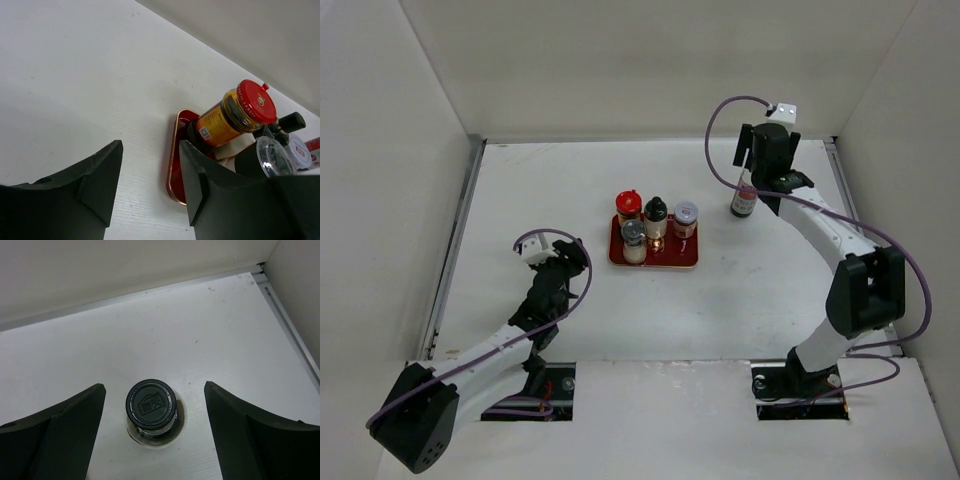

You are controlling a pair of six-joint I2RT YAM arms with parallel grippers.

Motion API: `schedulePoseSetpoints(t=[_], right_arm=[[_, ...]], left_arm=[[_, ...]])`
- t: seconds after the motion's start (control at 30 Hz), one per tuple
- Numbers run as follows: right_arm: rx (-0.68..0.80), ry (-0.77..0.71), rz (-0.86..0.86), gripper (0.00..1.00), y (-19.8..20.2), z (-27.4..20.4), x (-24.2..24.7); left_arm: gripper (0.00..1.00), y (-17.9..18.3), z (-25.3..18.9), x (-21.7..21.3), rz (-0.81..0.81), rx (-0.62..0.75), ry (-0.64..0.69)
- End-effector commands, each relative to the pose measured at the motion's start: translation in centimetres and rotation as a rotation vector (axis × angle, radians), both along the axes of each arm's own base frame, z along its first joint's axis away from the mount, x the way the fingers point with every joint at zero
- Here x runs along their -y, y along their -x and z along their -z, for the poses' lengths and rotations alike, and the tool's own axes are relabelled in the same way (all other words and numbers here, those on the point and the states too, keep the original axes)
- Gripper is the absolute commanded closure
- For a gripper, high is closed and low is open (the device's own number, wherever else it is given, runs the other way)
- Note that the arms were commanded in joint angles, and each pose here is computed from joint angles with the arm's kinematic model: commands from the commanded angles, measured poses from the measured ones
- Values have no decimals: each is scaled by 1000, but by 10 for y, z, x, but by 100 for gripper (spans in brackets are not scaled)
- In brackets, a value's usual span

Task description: Organize the condiment bottles

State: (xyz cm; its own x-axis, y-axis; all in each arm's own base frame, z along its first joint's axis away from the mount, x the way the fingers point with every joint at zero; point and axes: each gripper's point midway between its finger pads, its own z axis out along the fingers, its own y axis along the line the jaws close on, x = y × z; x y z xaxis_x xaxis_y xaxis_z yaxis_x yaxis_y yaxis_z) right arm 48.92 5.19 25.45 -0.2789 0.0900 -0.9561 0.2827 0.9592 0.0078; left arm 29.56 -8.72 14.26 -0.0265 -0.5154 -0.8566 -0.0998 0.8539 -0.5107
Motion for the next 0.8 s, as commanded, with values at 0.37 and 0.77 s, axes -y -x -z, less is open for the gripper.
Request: schedulePoseSetpoints(t=[0.37, 0.77], right_arm=[[187, -31, 55, 66, 0, -42, 12], [372, -88, 2, 73, 67, -117, -8]], left_arm=[[37, -3, -26, 4, 11, 82, 66], [0, -5, -24, 5, 12, 76, 65]])
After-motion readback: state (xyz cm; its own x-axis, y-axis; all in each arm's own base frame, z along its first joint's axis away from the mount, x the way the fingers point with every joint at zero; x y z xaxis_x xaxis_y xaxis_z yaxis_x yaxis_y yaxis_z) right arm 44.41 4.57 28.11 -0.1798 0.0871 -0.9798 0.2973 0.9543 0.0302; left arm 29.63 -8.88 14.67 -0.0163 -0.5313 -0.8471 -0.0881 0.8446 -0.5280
